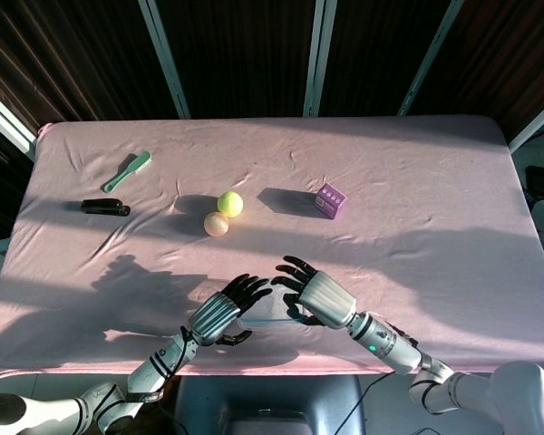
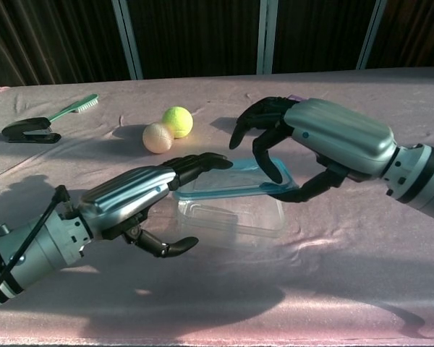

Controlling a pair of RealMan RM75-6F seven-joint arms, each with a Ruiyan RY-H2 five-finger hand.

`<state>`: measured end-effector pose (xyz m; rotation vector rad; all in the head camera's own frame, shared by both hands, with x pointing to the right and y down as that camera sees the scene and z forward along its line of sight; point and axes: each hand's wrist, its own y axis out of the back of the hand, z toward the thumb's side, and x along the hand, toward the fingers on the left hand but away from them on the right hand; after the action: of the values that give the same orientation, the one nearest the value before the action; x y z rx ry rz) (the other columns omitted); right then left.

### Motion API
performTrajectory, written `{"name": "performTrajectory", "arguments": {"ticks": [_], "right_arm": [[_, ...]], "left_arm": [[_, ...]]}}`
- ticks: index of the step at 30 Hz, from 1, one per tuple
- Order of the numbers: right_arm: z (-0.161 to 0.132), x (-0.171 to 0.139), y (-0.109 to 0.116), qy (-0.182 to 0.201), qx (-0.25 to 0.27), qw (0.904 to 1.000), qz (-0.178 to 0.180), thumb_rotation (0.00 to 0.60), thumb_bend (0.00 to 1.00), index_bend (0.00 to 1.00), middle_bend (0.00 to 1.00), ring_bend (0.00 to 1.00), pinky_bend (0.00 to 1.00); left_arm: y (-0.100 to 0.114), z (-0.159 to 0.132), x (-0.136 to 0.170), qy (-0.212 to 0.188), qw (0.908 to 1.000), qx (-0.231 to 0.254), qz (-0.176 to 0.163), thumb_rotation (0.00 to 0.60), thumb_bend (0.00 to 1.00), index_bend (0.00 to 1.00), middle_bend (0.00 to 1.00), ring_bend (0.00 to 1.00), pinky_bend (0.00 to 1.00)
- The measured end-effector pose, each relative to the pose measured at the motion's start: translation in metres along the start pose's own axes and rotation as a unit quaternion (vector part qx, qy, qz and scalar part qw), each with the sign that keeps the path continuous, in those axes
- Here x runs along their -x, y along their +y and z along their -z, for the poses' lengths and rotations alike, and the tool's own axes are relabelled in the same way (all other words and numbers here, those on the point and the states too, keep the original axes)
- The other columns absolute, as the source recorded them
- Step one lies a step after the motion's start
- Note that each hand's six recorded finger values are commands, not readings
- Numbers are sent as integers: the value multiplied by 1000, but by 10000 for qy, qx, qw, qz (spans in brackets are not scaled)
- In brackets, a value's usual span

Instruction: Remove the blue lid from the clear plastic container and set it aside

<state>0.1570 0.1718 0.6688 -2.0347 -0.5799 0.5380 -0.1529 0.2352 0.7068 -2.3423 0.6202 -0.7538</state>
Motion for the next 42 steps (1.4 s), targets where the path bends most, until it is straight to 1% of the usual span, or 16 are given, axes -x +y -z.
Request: {"name": "performTrajectory", "arguments": {"ticks": [5, 11, 16, 20, 23, 25, 29, 33, 37, 39, 42], "right_arm": [[3, -3, 7, 12, -79, 9999, 63, 600, 486, 825, 408, 216, 233], [9, -6, 19, 0, -122, 9996, 243, 600, 487, 826, 408, 216, 233], [15, -8, 27, -22, -260, 9989, 397, 600, 486, 826, 408, 216, 233], [17, -9, 29, -33, -317, 9986, 417, 600, 486, 825, 408, 216, 233], [27, -13, 33, -138, -556, 9975, 409, 600, 486, 825, 408, 216, 233], [41, -20, 35, -295, -799, 9958, 346, 600, 486, 825, 408, 216, 233], [65, -33, 36, -595, -1083, 9922, 173, 600, 487, 826, 408, 216, 233], [87, -46, 29, -871, -1339, 9871, -109, 600, 485, 824, 408, 216, 233], [104, -57, 17, -1094, -1507, 9816, -415, 600, 485, 806, 408, 216, 233], [109, -61, 8, -1185, -1514, 9797, -574, 600, 485, 763, 408, 216, 233], [113, -66, -5, -1277, -1476, 9777, -774, 600, 485, 666, 408, 216, 233]], "left_arm": [[1, -1, 1, -102, 9999, -4, -95, 600, 330, 0, 0, 0, 0], [3, -2, 3, -178, 9997, -21, -180, 600, 330, 0, 0, 0, 0], [2, -2, 6, -205, 9996, -22, -172, 600, 330, 0, 0, 0, 0], [3, -2, 7, -217, 9996, -57, -187, 600, 330, 0, 0, 0, 0], [5, -2, 12, -279, 9992, -152, -229, 600, 331, 0, 0, 0, 0], [9, 0, 18, -287, 9991, -243, -219, 600, 331, 0, 0, 0, 0], [15, 9, 33, -193, 9988, -442, -109, 600, 331, 0, 0, 0, 0], [15, 18, 48, -6, 9986, -535, 26, 600, 331, 0, 0, 0, 0], [15, 25, 55, 140, 9986, -515, 30, 600, 331, 0, 0, 0, 0], [16, 29, 58, 223, 9984, -511, 31, 600, 331, 0, 0, 0, 0], [19, 35, 63, 336, 9981, -507, 26, 600, 332, 0, 0, 0, 0]]}}
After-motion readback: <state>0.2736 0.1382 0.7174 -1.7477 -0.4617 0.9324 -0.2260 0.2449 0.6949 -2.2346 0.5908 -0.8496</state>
